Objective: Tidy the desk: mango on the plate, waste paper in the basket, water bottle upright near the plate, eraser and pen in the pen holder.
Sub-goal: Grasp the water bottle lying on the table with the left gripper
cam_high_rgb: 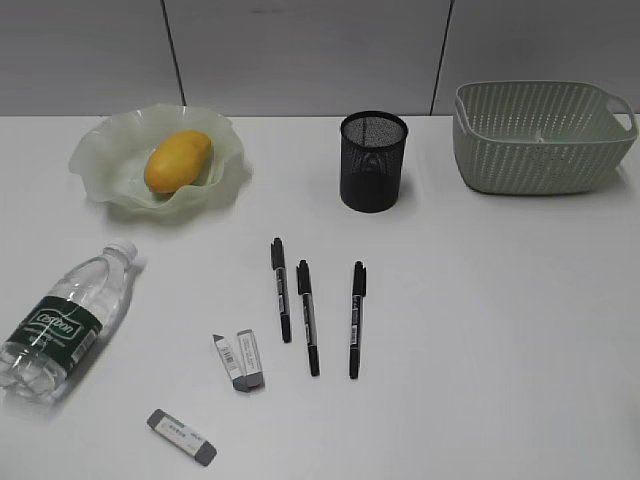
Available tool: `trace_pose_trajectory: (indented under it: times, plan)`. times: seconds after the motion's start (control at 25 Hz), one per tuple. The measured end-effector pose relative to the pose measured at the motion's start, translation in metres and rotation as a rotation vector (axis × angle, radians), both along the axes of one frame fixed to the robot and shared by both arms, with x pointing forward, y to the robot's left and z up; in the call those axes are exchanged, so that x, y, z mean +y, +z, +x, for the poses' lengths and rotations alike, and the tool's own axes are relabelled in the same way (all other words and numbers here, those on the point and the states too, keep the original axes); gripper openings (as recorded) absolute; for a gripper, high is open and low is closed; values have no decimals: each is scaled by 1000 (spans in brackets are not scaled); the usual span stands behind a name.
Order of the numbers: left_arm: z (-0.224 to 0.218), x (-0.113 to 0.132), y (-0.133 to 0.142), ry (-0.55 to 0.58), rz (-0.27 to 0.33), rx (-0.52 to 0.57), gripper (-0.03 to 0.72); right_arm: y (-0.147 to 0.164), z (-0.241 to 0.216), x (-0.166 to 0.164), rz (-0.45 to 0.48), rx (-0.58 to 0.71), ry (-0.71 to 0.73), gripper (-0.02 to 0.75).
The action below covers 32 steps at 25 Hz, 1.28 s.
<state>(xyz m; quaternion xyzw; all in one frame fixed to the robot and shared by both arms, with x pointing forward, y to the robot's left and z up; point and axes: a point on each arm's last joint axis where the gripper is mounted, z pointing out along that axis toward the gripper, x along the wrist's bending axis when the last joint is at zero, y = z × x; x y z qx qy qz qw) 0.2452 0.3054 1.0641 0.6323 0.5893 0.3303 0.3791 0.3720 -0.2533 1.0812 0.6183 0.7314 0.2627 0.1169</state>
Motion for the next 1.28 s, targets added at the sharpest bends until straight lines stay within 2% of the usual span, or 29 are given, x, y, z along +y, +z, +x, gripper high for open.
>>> trace_pose_trajectory:
  times: [0.08,0.2,0.36,0.44,0.52,0.68,0.76,0.84,0.96,1.16,1.28]
  plan:
    - [2,0,0,0,2,15,286,4,-49,-12,41,-138,13,391]
    - [7,-1,0,0,7,44,286,1,-101,-29,42,-359,23,380]
    - [19,-3,-2,0,19,112,290,-14,-141,-42,64,-566,18,379]
    - [30,-5,-3,0,29,175,316,-23,-142,-42,66,-564,24,378]
    - [45,-8,-4,-3,37,243,380,-25,-141,-41,65,-563,31,378]
    - [91,-19,-1,-20,14,331,499,-25,-142,-41,63,-564,37,375]
    - [124,-25,-4,-33,36,410,535,-25,-142,-41,64,-564,37,375]
    - [166,-33,-19,-71,82,537,592,-25,-142,-41,64,-564,37,372]
    - [216,-43,-38,-106,105,657,664,-25,-142,-41,65,-566,37,353]
    - [285,-60,-78,-135,134,775,688,-25,-142,-41,65,-566,37,306]
    - [309,-75,-98,-194,174,825,685,-25,-142,-41,65,-566,37,296]
